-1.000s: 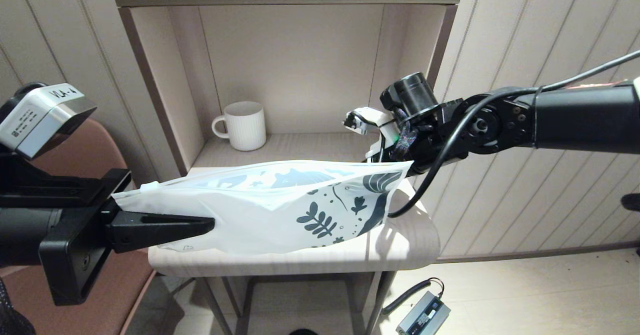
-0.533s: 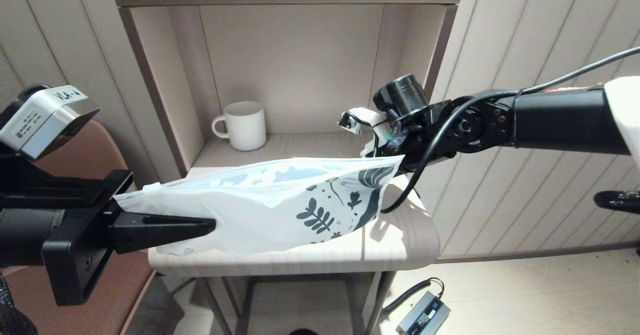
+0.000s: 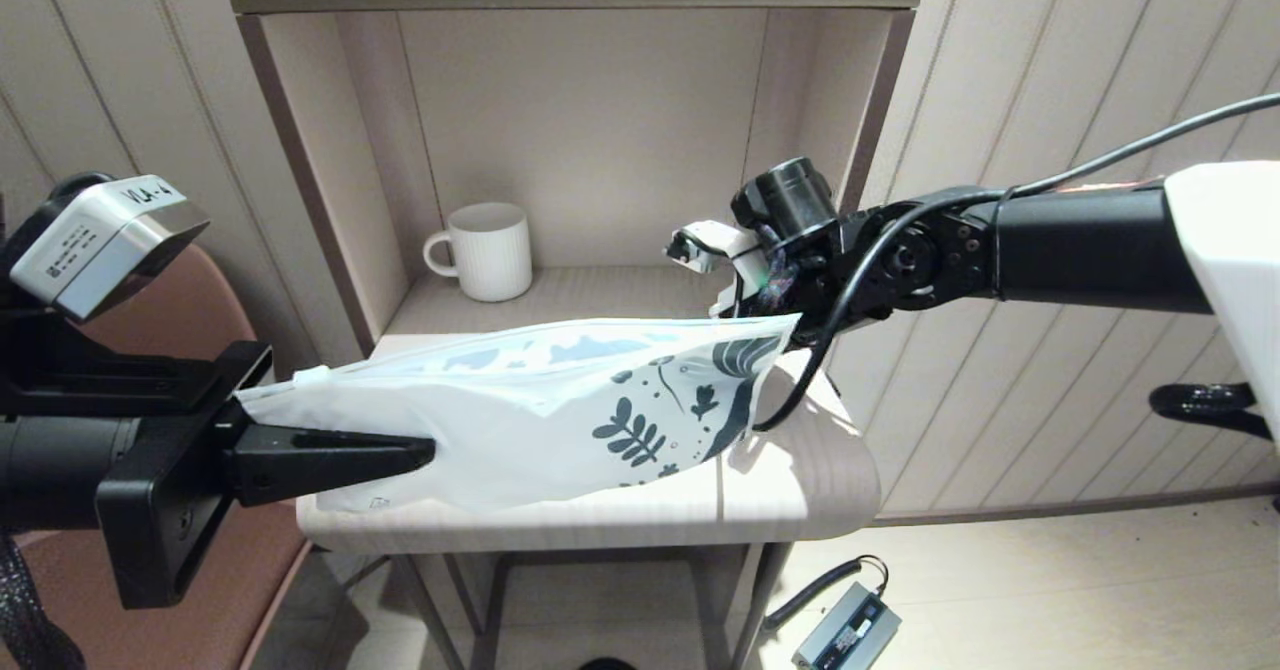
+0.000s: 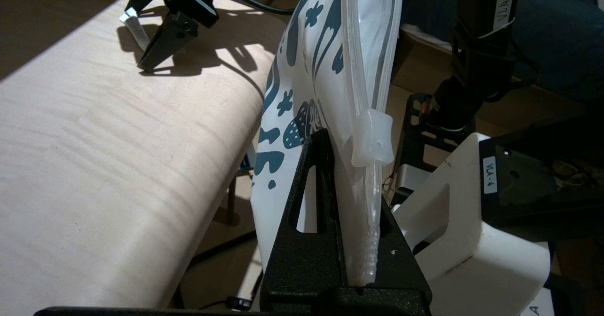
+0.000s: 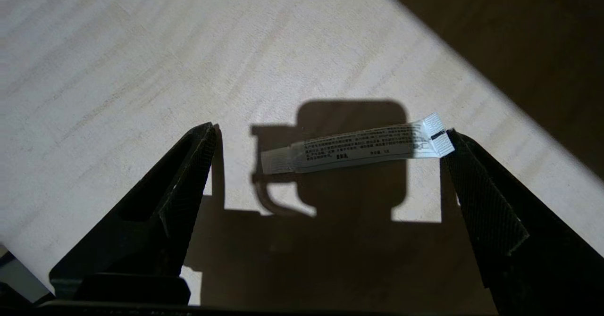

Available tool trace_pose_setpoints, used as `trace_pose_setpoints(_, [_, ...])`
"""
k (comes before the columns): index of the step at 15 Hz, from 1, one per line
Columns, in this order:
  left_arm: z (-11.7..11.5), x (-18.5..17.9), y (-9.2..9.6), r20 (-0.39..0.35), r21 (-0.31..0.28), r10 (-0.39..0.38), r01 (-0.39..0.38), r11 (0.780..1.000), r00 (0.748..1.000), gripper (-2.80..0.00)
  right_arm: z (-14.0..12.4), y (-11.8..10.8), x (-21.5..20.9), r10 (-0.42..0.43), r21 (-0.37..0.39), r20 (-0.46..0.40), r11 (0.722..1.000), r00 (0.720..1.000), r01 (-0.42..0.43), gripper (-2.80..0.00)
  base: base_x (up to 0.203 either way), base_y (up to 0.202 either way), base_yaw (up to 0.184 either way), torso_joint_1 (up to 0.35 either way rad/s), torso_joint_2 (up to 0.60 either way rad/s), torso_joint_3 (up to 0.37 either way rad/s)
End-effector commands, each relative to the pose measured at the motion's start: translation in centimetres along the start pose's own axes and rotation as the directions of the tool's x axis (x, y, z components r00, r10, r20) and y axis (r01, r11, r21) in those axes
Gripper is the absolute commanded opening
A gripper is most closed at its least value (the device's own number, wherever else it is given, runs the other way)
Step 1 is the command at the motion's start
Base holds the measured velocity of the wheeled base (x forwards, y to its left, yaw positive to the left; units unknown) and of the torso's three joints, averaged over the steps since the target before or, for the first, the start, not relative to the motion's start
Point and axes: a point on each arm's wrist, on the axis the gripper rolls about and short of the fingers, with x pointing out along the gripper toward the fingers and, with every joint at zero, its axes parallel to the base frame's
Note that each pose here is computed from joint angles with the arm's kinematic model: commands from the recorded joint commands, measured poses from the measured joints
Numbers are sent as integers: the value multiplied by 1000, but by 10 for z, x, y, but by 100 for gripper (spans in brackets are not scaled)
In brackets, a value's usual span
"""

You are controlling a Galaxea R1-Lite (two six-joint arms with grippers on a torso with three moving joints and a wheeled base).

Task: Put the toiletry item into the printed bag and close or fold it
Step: Pick up the toothpaste

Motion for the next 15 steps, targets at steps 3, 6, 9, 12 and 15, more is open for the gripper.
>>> trace_pose_setpoints(3, [0, 1, 1, 0, 0, -5, 5, 1000, 1000, -280, -1, 1, -4, 2, 3, -6, 1000, 1000, -2, 0, 0, 0, 0, 0, 0, 0])
trace_pose_setpoints(6, [0, 1, 1, 1, 3, -5, 5, 1000, 1000, -280, 1, 0, -17, -13, 5, 10, 1000, 1000, 13, 0, 0, 0, 0, 0, 0, 0])
trace_pose_setpoints(9, [0, 1, 1, 1, 1, -5, 5, 1000, 1000, -280, -2, 1, -22, -14, 6, 2, 1000, 1000, 14, 0, 0, 0, 0, 0, 0, 0])
trace_pose_setpoints(12, [0, 1, 1, -1, -1, -4, 4, 1000, 1000, -280, -1, 4, -34, -17, 2, 14, 1000, 1000, 17, 0, 0, 0, 0, 0, 0, 0])
trace_pose_setpoints(15, [-1, 2, 3, -5, -8, -5, 5, 1000, 1000, -280, -9, 9, -40, -7, 10, -7, 1000, 1000, 7, 0, 0, 0, 0, 0, 0, 0])
